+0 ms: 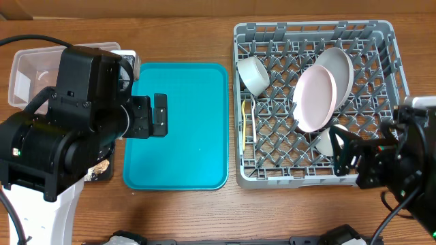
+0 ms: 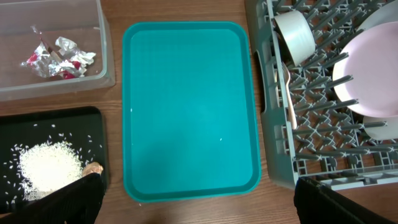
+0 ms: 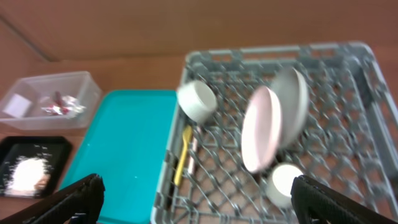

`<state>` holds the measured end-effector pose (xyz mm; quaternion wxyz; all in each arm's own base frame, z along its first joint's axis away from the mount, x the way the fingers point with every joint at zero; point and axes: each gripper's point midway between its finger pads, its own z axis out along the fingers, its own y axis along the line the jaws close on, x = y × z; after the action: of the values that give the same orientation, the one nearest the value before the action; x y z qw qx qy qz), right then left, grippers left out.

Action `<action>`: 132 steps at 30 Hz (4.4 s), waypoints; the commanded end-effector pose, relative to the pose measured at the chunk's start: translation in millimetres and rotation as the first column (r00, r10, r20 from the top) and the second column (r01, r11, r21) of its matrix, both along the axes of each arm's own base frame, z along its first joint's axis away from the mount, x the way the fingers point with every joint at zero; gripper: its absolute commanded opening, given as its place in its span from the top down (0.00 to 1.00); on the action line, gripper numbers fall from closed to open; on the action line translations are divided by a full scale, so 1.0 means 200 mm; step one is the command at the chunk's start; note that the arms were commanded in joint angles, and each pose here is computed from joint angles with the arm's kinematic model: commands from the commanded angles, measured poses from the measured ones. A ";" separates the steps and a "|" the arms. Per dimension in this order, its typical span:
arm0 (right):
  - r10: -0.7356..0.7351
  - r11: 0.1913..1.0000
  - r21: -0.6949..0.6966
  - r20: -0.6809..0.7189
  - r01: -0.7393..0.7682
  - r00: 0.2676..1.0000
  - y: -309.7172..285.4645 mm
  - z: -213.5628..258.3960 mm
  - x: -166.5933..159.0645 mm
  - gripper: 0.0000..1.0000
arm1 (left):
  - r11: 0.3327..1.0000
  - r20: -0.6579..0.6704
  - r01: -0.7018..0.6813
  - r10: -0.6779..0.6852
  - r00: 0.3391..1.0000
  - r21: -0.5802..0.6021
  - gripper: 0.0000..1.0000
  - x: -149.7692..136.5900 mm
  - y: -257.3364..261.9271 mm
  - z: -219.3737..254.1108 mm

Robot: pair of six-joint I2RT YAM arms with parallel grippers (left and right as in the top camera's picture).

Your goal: Sort waste into correct bins and load items into the dishwasher rack

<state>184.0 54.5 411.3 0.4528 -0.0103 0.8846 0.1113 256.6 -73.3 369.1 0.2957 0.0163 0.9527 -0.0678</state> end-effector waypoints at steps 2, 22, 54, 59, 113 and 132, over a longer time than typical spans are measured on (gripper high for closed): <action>-0.086 0.996 0.010 -0.001 0.086 0.996 -0.08 0.00 0.01 0.00 | 1.000 -0.001 0.005 -0.005 1.000 -0.013 0.00 0.00 -0.02 0.01; -0.120 0.977 0.211 0.461 0.023 0.879 -0.05 -0.72 0.27 0.00 | 1.000 -0.001 0.005 -0.005 1.000 -0.013 0.00 0.00 -0.02 0.01; -0.143 0.971 0.236 0.499 0.024 0.855 -0.06 -1.21 0.29 0.00 | 1.000 -0.002 0.005 -0.005 1.000 -0.013 0.00 0.00 -0.02 0.01; -0.143 0.971 0.236 0.499 0.024 0.855 -0.06 -1.21 0.29 0.00 | 0.999 0.079 -0.039 0.036 0.996 0.038 0.00 -0.01 0.07 0.07; -0.143 0.971 0.236 0.499 0.024 0.855 -0.06 -1.21 0.29 0.00 | 0.994 0.746 -0.106 0.096 0.659 -0.035 0.00 -0.07 0.35 -1.07; -0.143 0.971 0.236 0.499 0.024 0.855 -0.06 -1.21 0.29 0.00 | 0.994 0.746 -0.106 0.096 0.659 -0.035 0.00 -0.07 0.35 -1.07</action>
<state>242.1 45.7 171.8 0.6725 0.0438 0.7150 0.1858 242.3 -4.0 156.0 0.6605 -0.0077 0.7501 -0.0319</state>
